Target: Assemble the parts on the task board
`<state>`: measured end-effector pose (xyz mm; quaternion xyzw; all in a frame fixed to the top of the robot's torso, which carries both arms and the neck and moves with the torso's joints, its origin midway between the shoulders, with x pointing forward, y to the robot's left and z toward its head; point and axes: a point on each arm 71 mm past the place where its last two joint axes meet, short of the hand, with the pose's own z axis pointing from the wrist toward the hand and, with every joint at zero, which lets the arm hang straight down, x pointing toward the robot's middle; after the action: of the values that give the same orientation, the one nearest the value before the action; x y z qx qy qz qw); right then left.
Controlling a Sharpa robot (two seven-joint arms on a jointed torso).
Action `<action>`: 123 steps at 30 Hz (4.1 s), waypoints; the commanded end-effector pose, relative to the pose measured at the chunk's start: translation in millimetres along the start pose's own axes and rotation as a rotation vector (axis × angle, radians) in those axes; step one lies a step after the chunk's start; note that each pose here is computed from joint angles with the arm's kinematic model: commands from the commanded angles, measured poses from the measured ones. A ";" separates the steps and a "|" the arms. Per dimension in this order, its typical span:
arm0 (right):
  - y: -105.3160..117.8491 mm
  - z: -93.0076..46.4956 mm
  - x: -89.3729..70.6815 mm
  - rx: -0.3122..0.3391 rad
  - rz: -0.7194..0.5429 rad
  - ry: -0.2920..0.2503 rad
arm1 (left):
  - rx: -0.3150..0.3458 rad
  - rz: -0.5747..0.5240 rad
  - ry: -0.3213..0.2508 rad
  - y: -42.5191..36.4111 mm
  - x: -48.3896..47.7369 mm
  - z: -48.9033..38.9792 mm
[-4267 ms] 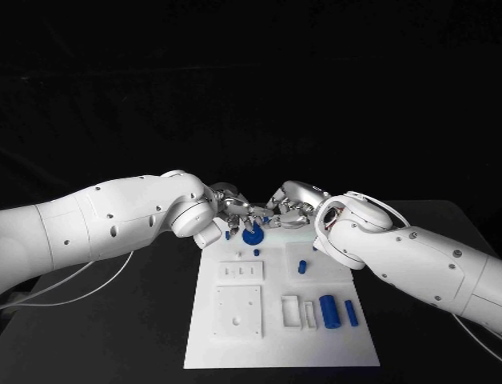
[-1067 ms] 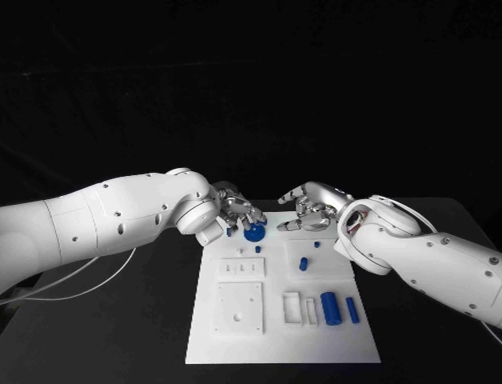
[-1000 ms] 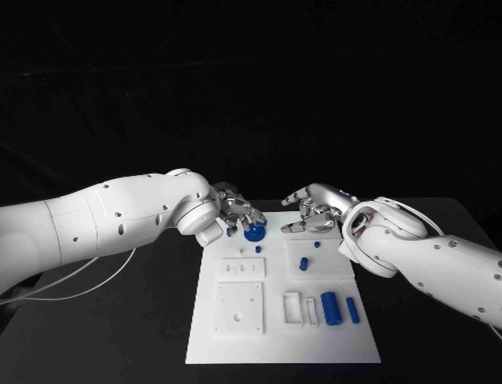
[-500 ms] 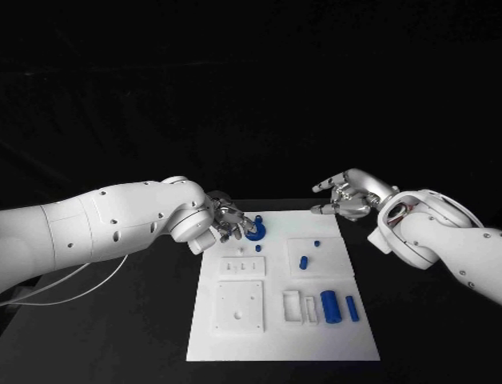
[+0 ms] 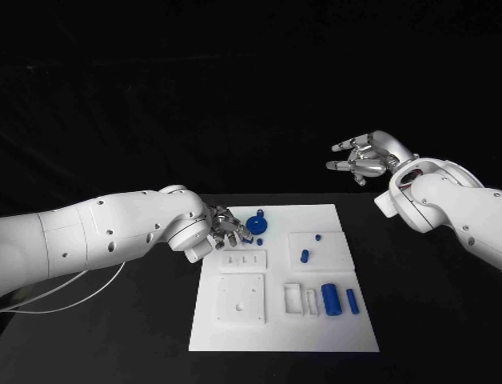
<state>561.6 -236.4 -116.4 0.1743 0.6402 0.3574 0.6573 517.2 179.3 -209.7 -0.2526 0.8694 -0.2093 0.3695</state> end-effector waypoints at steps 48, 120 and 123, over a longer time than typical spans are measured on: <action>1.9 7.4 2.2 0.012 0.040 -0.012 | -0.051 0.141 0.051 15.8 26.8 7.7; -0.8 9.8 13.7 0.033 0.031 0.040 | -0.069 0.189 0.092 12.2 30.3 15.0; -1.1 9.8 14.1 0.034 0.030 0.042 | -0.070 0.194 0.098 10.9 31.6 15.5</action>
<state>570.4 -226.8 -125.0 0.1956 0.6498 0.3609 0.6397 510.6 172.8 -238.3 -0.1817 0.9064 -0.1518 0.3498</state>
